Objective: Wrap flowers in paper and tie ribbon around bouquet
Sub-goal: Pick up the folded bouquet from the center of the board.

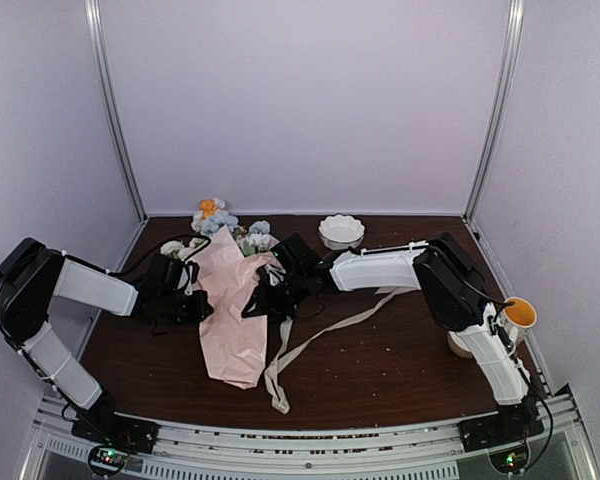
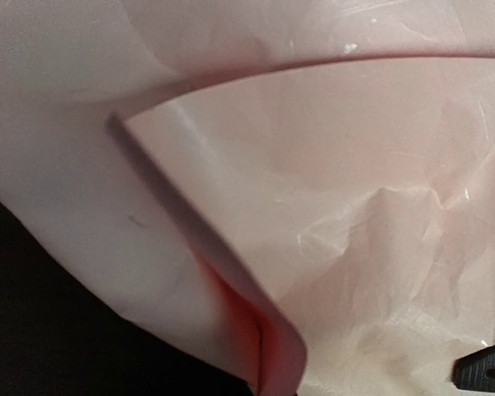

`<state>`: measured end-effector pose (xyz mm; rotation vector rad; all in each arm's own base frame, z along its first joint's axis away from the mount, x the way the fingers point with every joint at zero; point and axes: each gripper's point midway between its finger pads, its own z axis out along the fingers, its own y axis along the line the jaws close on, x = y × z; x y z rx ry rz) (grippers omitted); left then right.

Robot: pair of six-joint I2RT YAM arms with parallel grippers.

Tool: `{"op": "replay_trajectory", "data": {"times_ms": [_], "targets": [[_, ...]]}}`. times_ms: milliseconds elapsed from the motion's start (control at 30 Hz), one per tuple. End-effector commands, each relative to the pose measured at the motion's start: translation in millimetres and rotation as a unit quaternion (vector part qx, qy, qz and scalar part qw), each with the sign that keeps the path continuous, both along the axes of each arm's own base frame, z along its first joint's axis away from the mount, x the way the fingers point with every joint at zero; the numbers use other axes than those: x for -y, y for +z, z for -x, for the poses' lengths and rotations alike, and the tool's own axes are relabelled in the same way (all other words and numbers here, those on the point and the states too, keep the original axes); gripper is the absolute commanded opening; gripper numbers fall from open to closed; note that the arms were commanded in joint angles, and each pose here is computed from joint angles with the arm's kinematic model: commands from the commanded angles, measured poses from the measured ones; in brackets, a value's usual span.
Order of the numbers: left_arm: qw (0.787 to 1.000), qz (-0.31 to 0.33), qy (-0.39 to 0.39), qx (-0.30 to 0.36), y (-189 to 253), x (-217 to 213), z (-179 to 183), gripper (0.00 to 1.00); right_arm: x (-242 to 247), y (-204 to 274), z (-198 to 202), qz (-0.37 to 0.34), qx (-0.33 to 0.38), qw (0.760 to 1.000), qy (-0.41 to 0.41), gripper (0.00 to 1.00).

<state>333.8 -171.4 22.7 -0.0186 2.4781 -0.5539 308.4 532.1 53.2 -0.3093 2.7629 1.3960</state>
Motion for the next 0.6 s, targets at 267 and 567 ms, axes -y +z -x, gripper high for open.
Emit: {"op": "replay_trajectory", "data": {"times_ms": [267, 567], "targets": [[1.0, -0.017, -0.01, -0.017, -3, -4, 16, 0.0, -8, 28, -8, -0.042, 0.013, 0.999, -0.011, 0.0], [0.993, -0.101, 0.0, 0.06, 68, -17, 21, 0.49, -1, 27, -20, -0.036, 0.016, 0.999, -0.022, 0.0]]}}
